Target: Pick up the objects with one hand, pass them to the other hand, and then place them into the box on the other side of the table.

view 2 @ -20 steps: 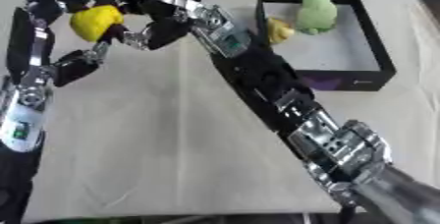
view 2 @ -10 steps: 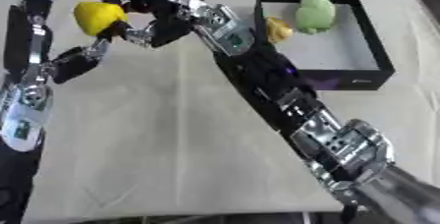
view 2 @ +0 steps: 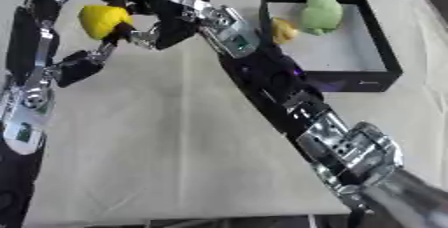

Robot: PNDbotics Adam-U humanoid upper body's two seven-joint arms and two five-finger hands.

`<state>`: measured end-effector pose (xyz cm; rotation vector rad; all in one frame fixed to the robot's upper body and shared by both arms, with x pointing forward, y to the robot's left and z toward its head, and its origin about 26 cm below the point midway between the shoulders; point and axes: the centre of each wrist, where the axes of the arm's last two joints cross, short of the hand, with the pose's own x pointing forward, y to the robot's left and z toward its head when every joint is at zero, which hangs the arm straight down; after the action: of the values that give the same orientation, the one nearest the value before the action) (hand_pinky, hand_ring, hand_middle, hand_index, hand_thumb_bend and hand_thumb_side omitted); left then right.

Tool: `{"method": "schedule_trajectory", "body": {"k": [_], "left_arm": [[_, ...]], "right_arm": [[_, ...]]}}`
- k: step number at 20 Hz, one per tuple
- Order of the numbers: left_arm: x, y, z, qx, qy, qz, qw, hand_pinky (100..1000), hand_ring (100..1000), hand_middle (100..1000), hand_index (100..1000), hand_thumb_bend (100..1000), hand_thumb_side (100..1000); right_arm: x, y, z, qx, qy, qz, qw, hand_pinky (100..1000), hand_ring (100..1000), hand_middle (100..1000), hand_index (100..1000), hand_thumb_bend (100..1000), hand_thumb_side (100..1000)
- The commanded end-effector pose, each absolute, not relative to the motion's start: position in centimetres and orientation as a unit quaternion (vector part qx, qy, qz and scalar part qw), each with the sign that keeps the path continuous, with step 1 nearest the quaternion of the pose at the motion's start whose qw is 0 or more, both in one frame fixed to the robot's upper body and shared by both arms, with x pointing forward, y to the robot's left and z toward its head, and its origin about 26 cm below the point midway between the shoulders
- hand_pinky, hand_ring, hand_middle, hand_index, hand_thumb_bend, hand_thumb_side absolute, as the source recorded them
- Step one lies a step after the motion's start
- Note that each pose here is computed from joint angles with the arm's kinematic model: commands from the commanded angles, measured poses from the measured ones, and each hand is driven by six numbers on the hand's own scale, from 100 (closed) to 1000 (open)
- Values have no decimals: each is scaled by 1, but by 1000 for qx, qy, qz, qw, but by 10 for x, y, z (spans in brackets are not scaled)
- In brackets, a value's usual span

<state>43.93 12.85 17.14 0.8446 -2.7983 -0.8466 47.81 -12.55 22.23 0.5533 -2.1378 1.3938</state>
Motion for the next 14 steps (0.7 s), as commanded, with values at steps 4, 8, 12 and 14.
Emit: {"method": "schedule_trajectory", "body": {"k": [4, 8, 12, 14], "left_arm": [[442, 130, 182, 282, -917, -282, 5, 763, 753, 737, 866, 1000, 209], [442, 130, 181, 283, -917, -282, -1, 765, 756, 739, 867, 1000, 274], [442, 130, 179, 285, -917, -280, -2, 767, 758, 741, 873, 1000, 377], [443, 131, 177, 285, -918, -277, -1, 767, 758, 741, 877, 1000, 414]], "right_arm": [[476, -123, 241, 207, -782, 565, 162, 862, 1000, 217, 506, 100, 200], [476, -124, 242, 207, -784, 562, 163, 863, 1000, 216, 506, 100, 200], [476, -124, 242, 207, -784, 562, 165, 864, 1000, 216, 507, 100, 200], [476, -125, 243, 206, -785, 560, 166, 865, 1000, 215, 506, 100, 200]]}}
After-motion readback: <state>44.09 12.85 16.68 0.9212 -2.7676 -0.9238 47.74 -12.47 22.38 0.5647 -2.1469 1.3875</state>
